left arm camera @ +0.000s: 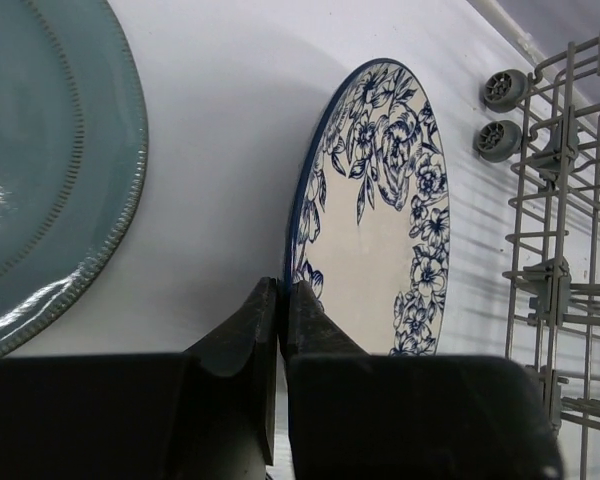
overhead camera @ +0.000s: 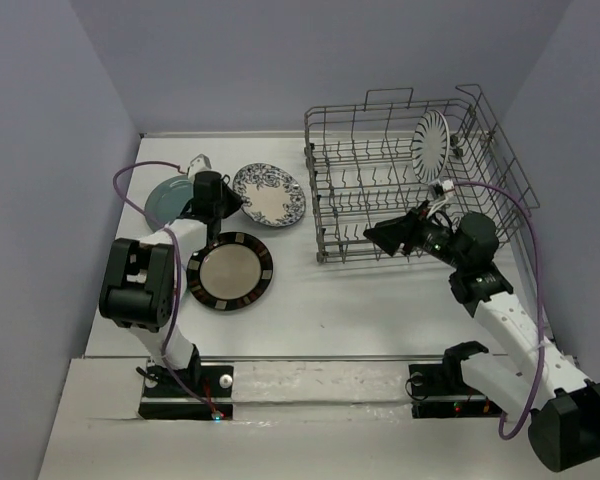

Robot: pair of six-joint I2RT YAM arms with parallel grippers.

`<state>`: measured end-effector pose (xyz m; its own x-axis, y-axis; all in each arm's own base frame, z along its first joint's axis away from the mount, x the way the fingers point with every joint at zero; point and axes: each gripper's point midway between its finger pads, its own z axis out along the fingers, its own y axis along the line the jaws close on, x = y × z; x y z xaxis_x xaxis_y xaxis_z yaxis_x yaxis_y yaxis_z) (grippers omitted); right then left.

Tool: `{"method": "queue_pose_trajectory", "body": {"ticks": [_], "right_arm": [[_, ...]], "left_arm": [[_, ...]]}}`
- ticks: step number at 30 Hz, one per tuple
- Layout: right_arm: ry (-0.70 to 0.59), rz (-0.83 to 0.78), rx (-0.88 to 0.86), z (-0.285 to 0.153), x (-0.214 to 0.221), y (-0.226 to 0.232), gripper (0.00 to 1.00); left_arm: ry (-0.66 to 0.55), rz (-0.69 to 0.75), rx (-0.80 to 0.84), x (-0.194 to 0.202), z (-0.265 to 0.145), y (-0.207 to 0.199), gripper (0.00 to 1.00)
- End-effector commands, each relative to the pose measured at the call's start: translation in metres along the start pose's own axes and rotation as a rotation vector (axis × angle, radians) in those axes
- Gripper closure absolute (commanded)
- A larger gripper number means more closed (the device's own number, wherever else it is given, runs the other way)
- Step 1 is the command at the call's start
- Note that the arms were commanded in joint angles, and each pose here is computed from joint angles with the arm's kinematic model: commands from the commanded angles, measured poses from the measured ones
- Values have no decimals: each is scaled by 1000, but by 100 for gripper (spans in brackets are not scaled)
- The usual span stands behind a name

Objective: Load the plates into the dish rack

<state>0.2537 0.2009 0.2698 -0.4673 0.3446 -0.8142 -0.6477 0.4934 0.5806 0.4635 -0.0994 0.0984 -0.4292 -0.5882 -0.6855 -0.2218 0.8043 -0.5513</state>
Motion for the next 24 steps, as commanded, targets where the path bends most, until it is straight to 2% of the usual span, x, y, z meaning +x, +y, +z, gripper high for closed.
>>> {"method": "queue_pose_trajectory", "body": {"ticks": [1,9,12,20,24], "right_arm": [[-26,-53,-82,4,-22,24,28],[31,-43,-113,22,-27,26,15],[57,-34,-95,38,-25,22,10],[63,-37,-57,67,-44,15,7],[81,-37,-27,88,-50,8,6]], "left_arm": [[-230,-21,104,-72,-38,-40,94],[-366,-71,182,-121,-94,-56,94],[-434,-69,238,-146,-128,-74,94],[-521,-34,369,-174,-204,-105,94],[-508,-3,458,-170,-234,-119,94]]}}
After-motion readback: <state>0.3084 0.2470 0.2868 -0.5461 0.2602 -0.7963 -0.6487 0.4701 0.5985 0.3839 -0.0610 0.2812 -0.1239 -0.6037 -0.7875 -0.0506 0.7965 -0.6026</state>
